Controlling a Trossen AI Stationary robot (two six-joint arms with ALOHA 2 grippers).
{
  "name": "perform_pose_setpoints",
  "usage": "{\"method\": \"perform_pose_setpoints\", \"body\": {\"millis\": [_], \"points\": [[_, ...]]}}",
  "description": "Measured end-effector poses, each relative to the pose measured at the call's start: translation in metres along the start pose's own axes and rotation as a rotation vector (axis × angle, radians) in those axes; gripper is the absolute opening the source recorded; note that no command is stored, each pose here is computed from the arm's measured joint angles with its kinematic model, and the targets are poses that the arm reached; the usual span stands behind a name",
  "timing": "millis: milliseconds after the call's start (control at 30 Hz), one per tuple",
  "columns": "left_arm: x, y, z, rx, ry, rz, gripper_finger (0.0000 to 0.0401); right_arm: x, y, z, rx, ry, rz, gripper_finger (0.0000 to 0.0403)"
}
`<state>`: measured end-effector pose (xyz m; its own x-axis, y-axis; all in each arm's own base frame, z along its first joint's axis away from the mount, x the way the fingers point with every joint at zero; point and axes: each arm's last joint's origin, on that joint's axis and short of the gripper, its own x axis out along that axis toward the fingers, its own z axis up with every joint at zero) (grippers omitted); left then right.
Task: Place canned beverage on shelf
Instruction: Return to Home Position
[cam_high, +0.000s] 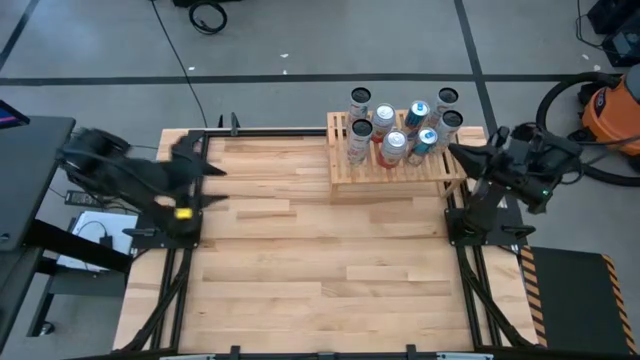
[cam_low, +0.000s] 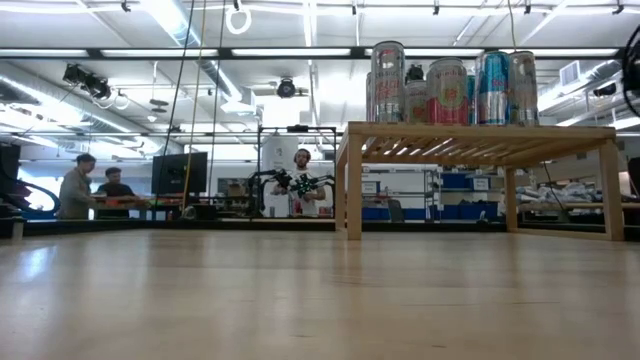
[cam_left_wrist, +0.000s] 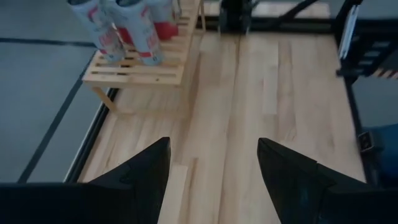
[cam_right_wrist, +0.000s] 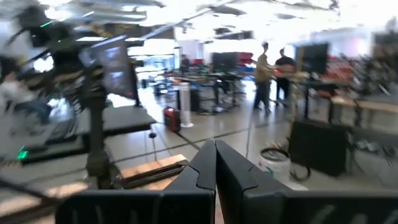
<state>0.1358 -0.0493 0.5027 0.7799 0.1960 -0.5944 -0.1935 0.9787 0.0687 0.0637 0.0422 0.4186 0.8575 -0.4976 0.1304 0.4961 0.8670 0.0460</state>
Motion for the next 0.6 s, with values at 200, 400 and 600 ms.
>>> {"method": "perform_pose_setpoints", "body": {"millis": [200,400,600], "points": [[-0.044,0.035,-0.018,-0.044,-0.119,-0.047,0.0243,-0.008,-0.011,-0.001,-0.056,-0.010,0.146,0.0007],[-0.074,0.060,-0.031,-0.109,-0.243,-0.095,0.0243,-0.015,-0.020,-0.010,-0.041,-0.031,0.287,0.0007],[-0.077,0.065,-0.037,-0.054,-0.232,-0.090,0.0243,-0.024,-0.019,-0.038,-0.028,-0.046,0.408,0.0007]]}}
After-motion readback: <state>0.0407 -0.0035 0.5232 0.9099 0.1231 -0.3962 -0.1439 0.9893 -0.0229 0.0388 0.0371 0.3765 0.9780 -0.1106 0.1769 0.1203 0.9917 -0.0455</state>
